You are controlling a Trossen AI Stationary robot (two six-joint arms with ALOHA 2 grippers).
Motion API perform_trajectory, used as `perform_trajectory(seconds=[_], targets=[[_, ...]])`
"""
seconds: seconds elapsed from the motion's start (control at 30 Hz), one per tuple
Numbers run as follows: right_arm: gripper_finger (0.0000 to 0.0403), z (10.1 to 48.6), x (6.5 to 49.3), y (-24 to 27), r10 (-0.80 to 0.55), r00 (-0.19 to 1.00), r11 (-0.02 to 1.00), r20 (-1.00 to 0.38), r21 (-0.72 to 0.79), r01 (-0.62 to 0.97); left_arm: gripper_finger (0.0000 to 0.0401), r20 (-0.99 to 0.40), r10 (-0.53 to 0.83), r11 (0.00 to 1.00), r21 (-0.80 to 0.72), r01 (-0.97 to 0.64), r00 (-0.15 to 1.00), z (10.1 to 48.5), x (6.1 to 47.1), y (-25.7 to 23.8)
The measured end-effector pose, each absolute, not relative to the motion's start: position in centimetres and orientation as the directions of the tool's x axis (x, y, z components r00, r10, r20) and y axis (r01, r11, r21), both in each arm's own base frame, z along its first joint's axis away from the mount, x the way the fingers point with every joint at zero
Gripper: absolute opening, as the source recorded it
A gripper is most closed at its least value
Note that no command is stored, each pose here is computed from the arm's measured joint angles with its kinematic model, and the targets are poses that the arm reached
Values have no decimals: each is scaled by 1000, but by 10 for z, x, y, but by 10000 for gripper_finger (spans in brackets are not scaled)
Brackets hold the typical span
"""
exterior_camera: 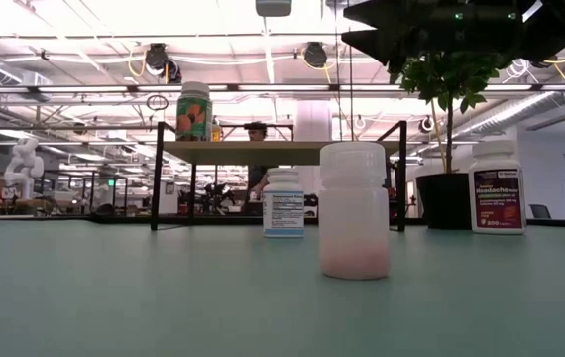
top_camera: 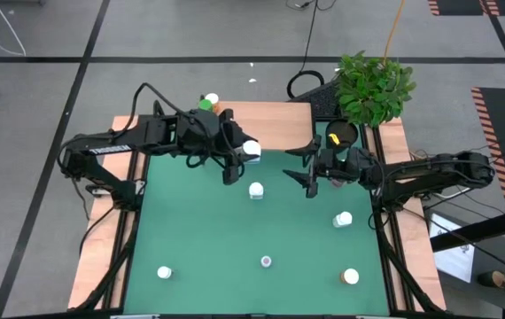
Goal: Pick and place medicine bottles onto shelf by color
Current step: Put the bottom left blue bottle on the shelf
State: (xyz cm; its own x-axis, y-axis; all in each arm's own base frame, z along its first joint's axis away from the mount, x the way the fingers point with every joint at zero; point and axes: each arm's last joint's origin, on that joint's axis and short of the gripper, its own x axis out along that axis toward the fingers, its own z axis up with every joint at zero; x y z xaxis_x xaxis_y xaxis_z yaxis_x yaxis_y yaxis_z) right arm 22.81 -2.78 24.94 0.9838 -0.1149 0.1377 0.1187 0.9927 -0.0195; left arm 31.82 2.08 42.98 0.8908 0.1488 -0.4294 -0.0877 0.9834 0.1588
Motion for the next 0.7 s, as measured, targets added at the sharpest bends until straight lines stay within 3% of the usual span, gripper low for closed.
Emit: perform_trajectory(seconds=[0.27, 0.57, 0.7], targets=[[281, 250, 228, -27, -87, 986, 996, 142, -16, 90, 198, -430, 150, 983, 159, -89, 890, 430, 318, 21], [281, 253, 228, -23, -26, 985, 1000, 169, -10, 28, 172, -426, 150, 984, 148, -95, 892, 430, 318, 21], [281, 253, 232, -19, -6, 979, 1000, 202, 9, 5, 195, -416, 151, 984, 149, -96, 897, 428, 323, 21]])
